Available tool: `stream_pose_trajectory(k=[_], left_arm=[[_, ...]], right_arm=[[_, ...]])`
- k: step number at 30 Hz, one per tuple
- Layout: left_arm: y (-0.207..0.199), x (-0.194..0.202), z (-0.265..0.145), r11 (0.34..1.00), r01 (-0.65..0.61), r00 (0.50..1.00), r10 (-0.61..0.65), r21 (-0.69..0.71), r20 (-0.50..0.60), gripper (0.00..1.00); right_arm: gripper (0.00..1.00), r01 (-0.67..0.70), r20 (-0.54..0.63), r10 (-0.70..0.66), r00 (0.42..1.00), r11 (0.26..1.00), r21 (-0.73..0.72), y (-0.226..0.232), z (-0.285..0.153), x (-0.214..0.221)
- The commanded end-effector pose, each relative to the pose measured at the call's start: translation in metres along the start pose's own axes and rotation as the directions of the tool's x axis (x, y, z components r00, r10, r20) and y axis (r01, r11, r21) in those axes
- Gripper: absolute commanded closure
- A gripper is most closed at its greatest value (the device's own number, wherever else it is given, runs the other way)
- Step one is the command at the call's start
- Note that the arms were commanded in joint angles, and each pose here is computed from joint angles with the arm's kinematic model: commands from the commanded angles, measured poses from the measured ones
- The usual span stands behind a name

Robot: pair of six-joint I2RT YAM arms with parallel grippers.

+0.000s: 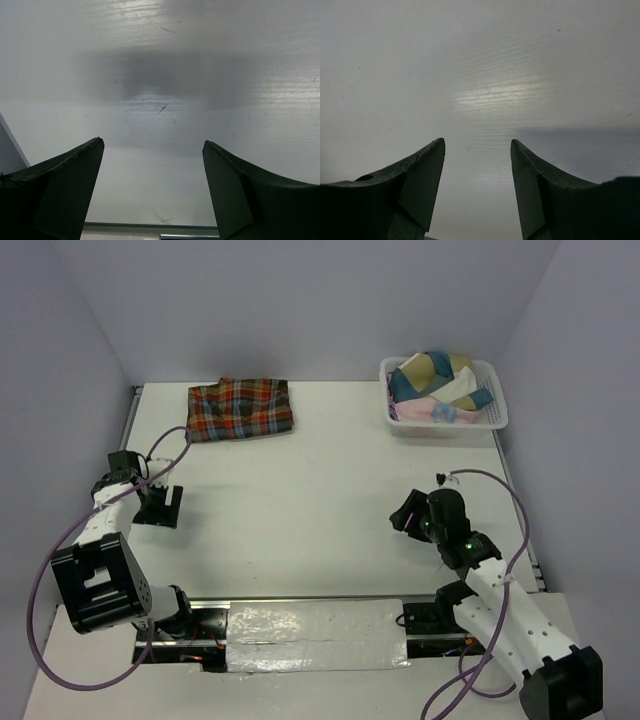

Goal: Fold and stack the long sleeve shirts
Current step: Neatly place the folded shirt to the corner

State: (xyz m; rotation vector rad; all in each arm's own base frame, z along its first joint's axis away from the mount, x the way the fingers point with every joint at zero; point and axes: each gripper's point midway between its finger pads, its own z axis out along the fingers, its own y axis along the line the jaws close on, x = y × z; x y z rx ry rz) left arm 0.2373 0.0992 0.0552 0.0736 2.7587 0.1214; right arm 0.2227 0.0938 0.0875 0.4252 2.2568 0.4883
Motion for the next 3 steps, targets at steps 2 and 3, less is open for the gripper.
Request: stream_pose_trajectory(k=[2,3], left_arm=[[0.0031,-0.0043,-0.0047,1.0,-0.012,1.0,0.013,-0.013,0.027,0.06],[0.0036,-0.0052,-0.0049,1.0,-0.011,0.999,0.012,-0.013,0.03,0.06]], right_arm=[[0.38,0.019,0.115,-0.01,0.993,0.997,-0.077,0.0112,-0.0039,-0.0194],[0.38,0.025,0.132,-0.013,0.991,0.995,-0.094,0.0137,-0.0058,-0.0213]])
